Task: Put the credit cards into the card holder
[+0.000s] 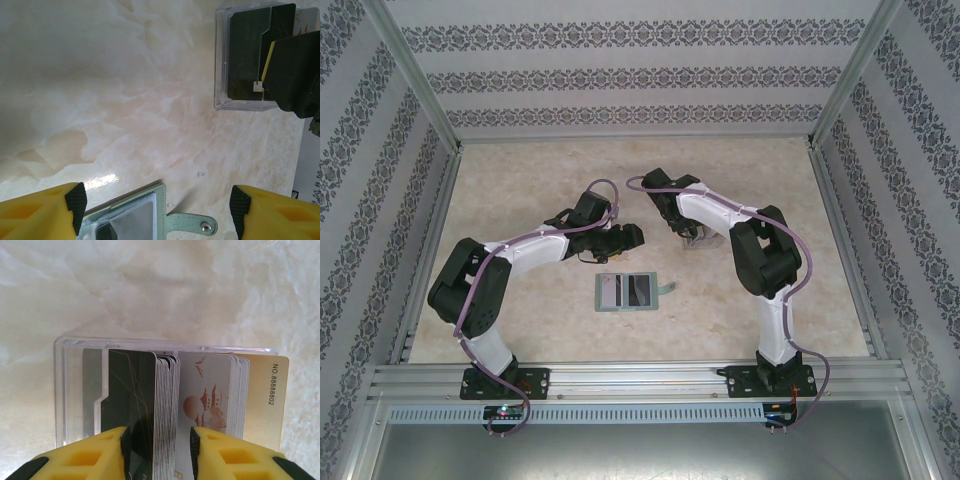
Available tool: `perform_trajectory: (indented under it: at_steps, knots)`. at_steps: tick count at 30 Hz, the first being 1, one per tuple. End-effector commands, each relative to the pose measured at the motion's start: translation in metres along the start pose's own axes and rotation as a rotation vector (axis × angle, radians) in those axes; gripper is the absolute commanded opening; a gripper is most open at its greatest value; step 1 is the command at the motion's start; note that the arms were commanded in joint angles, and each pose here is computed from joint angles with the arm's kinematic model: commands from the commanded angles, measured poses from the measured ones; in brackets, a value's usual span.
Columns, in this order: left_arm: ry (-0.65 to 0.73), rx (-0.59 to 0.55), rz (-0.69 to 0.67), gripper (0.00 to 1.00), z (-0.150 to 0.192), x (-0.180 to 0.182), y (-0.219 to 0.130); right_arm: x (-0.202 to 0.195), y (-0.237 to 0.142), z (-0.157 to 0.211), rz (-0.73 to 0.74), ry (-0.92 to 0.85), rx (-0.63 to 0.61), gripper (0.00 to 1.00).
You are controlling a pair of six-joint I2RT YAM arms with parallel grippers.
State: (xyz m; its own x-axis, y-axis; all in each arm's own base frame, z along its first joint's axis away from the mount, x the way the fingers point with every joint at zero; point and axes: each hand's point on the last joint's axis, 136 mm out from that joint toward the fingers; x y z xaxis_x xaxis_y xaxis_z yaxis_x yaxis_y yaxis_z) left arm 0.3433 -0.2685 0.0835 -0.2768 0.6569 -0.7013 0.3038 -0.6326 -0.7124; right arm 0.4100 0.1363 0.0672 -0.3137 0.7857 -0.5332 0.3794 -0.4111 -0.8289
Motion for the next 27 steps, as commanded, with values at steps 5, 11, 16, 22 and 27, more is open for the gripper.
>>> perform_trajectory:
  at_steps: [5, 11, 16, 22, 27]
  knots:
    - [-0.014, -0.010, 0.025, 0.77, -0.0040, -0.0044, -0.0047, -0.0135, -0.0077, 0.0054, 0.047, -0.008, -0.008, 0.33]
    - [-0.015, -0.009, 0.025, 0.77, -0.0040, -0.0047, -0.0046, -0.0179, -0.0101, 0.0066, 0.058, 0.003, -0.016, 0.32]
    - [-0.017, -0.009, 0.023, 0.77, -0.0037, -0.0037, -0.0044, -0.0199, -0.0110, 0.0082, 0.063, 0.009, -0.019, 0.29]
    - [-0.019, -0.010, 0.023, 0.77, -0.0037, -0.0032, -0.0041, -0.0203, -0.0098, 0.0104, 0.054, 0.015, -0.016, 0.24]
    - [-0.020, -0.007, 0.024, 0.77, -0.0036, -0.0032, -0.0040, -0.0213, -0.0114, 0.0107, 0.054, 0.022, -0.019, 0.20]
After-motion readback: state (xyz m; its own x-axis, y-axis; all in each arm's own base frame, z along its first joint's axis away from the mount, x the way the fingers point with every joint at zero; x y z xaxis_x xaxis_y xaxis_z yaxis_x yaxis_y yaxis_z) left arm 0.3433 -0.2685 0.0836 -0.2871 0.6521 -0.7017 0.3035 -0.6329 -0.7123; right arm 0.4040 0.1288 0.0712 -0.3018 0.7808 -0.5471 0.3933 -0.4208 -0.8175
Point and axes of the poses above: each hand's point on the last joint's axis, 136 mm out from that joint toward the fingers, its own y axis out along the fingers, its own x axis along the line the jaws close on, z = x × y, and after that the axes turned 14 degrees about -y, right-handed
